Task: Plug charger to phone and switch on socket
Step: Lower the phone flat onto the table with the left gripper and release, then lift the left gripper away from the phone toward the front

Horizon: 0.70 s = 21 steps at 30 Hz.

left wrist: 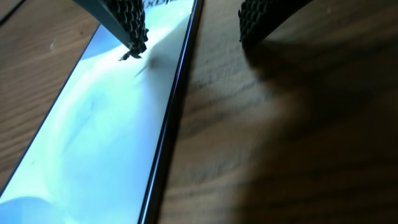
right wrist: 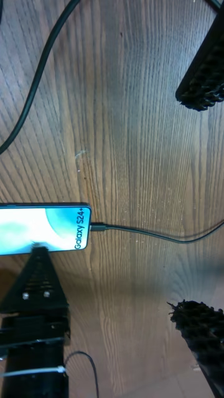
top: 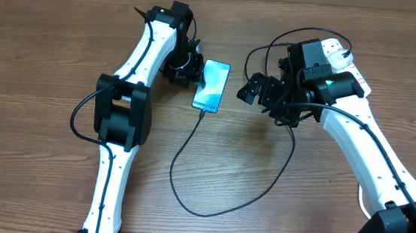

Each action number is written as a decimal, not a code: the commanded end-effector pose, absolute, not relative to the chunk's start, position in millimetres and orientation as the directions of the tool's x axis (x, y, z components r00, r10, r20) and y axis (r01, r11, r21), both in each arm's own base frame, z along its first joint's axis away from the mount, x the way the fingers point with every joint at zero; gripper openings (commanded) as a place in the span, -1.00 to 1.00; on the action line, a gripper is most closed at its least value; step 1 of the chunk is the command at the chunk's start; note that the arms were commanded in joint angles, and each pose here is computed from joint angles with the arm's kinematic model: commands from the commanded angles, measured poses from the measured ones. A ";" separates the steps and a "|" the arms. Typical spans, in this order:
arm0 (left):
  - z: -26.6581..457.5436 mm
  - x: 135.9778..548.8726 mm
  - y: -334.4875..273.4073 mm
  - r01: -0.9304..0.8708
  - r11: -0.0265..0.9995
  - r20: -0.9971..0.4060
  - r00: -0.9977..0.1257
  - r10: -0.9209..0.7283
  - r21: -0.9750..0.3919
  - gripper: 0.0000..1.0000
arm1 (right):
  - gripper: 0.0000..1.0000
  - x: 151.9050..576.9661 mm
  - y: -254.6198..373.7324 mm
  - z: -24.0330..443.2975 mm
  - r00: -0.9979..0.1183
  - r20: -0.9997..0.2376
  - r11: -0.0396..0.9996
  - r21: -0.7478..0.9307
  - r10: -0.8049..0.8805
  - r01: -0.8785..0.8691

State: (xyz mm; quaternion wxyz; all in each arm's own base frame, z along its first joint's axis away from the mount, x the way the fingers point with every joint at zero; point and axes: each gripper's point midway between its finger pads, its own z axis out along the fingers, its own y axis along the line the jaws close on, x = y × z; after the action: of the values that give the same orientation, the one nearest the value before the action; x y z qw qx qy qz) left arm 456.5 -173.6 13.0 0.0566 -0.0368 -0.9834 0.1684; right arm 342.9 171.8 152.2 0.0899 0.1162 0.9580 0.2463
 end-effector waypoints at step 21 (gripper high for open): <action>384.0 378.0 -113.3 0.195 0.933 -0.580 -0.814 -0.019 -0.304 0.99 | 1.00 327.9 166.3 148.9 -0.963 -0.051 0.862 0.461 0.263 0.211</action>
State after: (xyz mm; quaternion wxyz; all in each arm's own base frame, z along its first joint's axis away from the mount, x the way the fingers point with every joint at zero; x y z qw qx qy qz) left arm 394.0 -121.9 373.6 -0.2916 -0.0549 -0.9339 0.1996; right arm 326.5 164.7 144.9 0.0566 0.1257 0.9646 0.2249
